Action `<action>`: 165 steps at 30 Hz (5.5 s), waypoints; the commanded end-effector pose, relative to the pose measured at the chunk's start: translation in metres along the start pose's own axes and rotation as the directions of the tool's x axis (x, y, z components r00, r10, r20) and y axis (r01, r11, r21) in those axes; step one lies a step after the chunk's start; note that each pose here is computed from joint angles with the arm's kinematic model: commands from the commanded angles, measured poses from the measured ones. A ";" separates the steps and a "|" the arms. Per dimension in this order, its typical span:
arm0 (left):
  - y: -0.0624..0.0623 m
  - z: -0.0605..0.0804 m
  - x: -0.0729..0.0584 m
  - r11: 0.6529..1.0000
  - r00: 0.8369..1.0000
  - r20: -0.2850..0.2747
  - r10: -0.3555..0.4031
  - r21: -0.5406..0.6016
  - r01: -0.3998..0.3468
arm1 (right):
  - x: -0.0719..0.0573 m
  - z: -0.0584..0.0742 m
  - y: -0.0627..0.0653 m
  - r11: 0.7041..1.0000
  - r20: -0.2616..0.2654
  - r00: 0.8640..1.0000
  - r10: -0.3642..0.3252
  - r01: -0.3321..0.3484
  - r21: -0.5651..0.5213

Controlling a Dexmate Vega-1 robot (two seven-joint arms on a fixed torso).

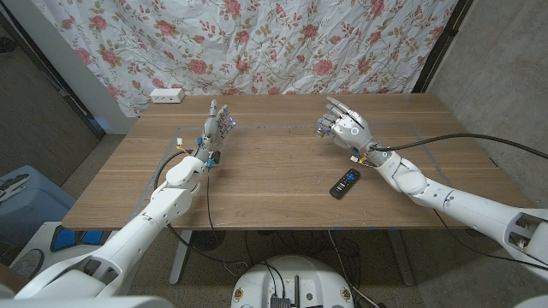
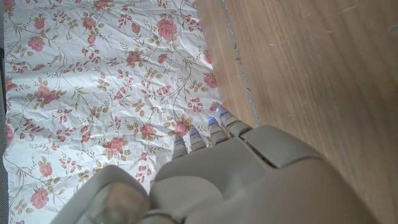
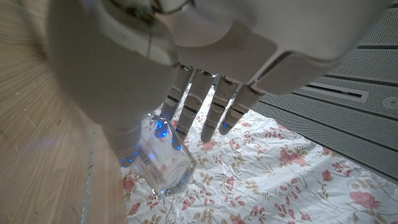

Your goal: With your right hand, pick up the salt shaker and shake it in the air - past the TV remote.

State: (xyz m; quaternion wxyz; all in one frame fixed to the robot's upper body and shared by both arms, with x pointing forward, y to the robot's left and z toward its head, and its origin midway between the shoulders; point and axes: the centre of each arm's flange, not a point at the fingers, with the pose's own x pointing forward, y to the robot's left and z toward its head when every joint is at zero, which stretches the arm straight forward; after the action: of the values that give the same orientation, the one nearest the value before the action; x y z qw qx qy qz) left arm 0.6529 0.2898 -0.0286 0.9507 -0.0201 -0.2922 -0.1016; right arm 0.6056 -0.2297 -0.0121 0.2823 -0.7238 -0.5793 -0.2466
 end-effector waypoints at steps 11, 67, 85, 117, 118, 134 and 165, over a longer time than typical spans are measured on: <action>0.000 0.000 0.000 1.000 1.000 0.000 0.000 0.000 0.000 | 0.022 -0.036 0.000 0.995 -0.013 0.998 -0.055 0.053 -0.087; 0.000 0.000 0.000 1.000 1.000 0.001 0.000 0.000 0.000 | 0.020 -0.020 -0.006 0.992 -0.013 0.997 -0.080 0.078 -0.099; 0.000 0.000 0.000 1.000 1.000 0.001 0.000 0.000 0.000 | 0.011 0.012 -0.003 0.998 0.043 0.998 -0.041 0.043 -0.038; 0.000 0.000 0.000 1.000 1.000 0.001 0.000 0.000 0.000 | 0.002 0.044 -0.005 0.998 0.016 1.000 -0.017 0.016 0.055; 0.000 0.000 0.000 1.000 1.000 0.001 0.000 0.000 0.000 | 0.003 0.042 -0.005 0.998 0.012 1.000 -0.020 0.019 0.054; 0.000 0.000 0.000 1.000 1.000 0.001 0.000 0.000 0.000 | 0.024 0.014 -0.008 0.997 -0.031 0.996 -0.081 0.080 -0.006; 0.000 0.000 0.000 1.000 1.000 0.001 0.000 0.000 0.000 | 0.059 -0.029 -0.019 0.983 -0.109 0.979 -0.170 0.161 -0.084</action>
State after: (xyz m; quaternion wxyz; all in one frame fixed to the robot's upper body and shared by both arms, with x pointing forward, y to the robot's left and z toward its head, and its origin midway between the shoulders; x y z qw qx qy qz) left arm 0.6530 0.2895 -0.0288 0.9506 -0.0201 -0.2925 -0.1016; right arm 0.6004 -0.2074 0.0358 0.2626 -0.6789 -0.6047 -0.3232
